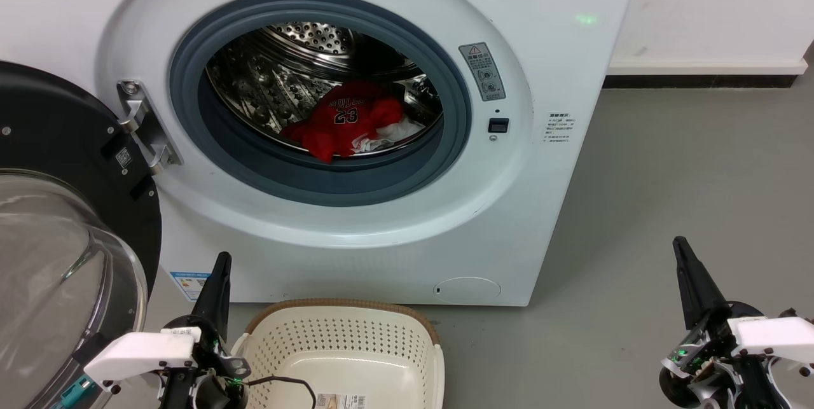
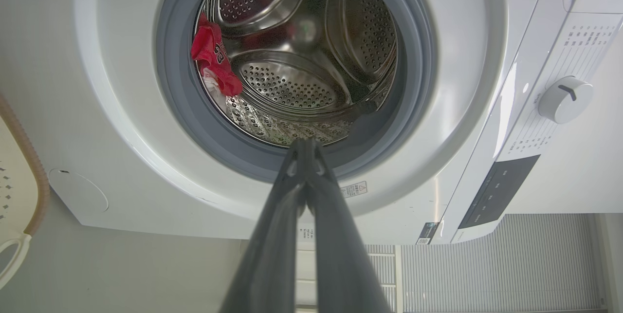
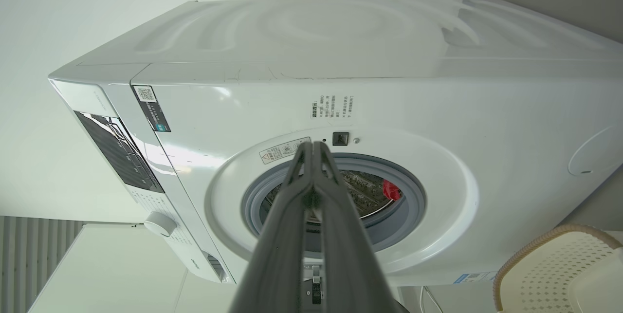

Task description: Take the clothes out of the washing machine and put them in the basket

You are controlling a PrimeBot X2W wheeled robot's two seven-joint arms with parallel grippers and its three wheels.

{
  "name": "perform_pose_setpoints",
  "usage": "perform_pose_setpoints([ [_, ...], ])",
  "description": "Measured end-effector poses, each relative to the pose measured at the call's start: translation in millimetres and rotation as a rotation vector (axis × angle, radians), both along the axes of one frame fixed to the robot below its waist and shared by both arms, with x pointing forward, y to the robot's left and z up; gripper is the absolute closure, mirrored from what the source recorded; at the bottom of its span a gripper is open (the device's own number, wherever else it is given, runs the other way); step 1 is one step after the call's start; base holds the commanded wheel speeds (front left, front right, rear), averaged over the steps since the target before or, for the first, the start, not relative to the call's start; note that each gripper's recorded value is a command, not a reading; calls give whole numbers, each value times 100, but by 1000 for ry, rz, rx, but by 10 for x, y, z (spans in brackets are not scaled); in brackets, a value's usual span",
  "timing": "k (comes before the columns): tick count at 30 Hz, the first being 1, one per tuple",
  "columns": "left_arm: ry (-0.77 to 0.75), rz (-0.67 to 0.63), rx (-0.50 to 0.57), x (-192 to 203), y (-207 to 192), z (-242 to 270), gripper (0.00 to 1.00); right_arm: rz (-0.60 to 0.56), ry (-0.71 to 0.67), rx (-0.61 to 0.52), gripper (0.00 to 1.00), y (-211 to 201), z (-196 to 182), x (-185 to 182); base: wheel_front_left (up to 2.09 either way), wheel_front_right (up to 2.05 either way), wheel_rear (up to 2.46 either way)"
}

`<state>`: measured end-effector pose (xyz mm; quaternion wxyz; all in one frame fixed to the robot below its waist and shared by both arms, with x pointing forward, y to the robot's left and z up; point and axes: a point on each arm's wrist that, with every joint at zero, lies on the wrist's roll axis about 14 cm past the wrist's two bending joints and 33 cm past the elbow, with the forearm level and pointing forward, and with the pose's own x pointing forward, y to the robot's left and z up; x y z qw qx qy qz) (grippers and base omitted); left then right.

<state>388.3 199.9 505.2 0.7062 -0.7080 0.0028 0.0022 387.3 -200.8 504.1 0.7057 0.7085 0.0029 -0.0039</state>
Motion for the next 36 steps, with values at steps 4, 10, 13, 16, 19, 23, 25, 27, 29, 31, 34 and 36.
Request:
perform_pose_setpoints([
  [4, 0, 0, 0, 0, 0, 0, 100, 0, 0, 0, 100, 0, 0, 0, 0, 0, 0],
  [10, 0, 0, 0, 0, 0, 0, 100, 0, 0, 0, 100, 0, 0, 0, 0, 0, 0],
  [13, 18, 0, -2, -22, -4, -60, 0, -1, 17, 2, 0, 0, -58, -23, 0, 0, 0],
  [16, 54, -1, 4, -72, -41, -180, 0, -16, 49, 2, 0, -19, -167, -92, 0, 0, 0],
  [19, 52, -2, 17, -62, -74, -172, 0, -26, 39, -9, 0, -24, -134, -90, 0, 0, 0],
  [23, 39, -2, 52, -36, -100, -128, 0, -42, 27, -39, 0, -49, -93, -97, 0, 0, 0],
  [25, 30, -1, 80, -22, -105, -95, 0, -49, 26, -58, 0, -63, -86, -111, 0, 0, 0],
  [27, 20, 0, 115, -8, -110, -59, 0, -54, 19, -90, 0, -72, -60, -114, 0, 0, 0],
  [29, 6, -1, 162, 8, -120, -12, 0, -57, 7, -132, 0, -74, -15, -108, 0, 0, 0],
  [31, -9, -2, 209, 27, -130, 42, 0, -58, -4, -184, 0, -70, 28, -105, 0, 0, 0],
  [34, -37, 1, 278, 53, -143, 132, 0, -57, -23, -263, 0, -57, 98, -97, 0, 0, 0],
  [36, -50, -1, 328, 60, -164, 172, 0, -56, -37, -324, 0, -44, 145, -94, 0, 0, 0],
])
